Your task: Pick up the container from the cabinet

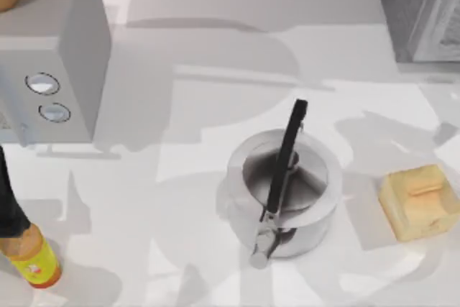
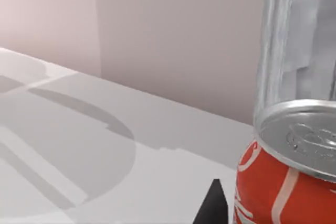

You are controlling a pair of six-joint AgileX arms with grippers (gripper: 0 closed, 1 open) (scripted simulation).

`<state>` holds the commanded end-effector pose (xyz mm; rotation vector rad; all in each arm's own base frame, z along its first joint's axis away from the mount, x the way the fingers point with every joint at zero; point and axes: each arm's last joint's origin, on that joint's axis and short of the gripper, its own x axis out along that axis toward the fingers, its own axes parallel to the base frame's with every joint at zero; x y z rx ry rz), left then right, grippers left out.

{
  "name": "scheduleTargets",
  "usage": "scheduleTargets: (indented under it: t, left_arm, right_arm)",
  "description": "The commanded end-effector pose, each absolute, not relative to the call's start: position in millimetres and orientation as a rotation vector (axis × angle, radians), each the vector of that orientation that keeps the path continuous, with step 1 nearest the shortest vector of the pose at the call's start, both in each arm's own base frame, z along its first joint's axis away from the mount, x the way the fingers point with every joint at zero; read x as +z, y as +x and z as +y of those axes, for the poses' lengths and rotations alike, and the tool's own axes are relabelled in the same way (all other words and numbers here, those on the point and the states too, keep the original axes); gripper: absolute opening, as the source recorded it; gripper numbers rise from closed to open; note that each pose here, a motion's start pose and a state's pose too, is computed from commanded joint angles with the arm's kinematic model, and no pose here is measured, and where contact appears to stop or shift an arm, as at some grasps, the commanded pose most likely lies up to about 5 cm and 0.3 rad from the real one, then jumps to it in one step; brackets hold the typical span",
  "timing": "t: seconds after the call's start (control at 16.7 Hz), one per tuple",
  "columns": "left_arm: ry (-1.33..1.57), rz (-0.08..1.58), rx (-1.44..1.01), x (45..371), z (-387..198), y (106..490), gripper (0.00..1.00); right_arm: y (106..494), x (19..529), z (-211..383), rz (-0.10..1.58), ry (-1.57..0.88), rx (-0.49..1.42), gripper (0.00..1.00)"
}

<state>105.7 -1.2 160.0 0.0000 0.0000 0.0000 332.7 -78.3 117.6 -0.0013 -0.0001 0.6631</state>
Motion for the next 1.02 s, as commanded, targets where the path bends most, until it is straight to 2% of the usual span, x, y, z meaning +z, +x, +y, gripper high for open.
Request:
scheduleTargets:
  t: [0.42,1.02]
  left_arm:
    - [0.000,0.000,0.000,160.0,-1.2,105.7,1.00]
    - [0.000,0.000,0.000,160.0,-1.2,105.7,1.00]
  right_arm:
    - [344.3,52.8,-98.1,0.001,0.001,0.764,0.00]
    - [347.4,49.3,-86.9,0.010,0.011,0.788,0.00]
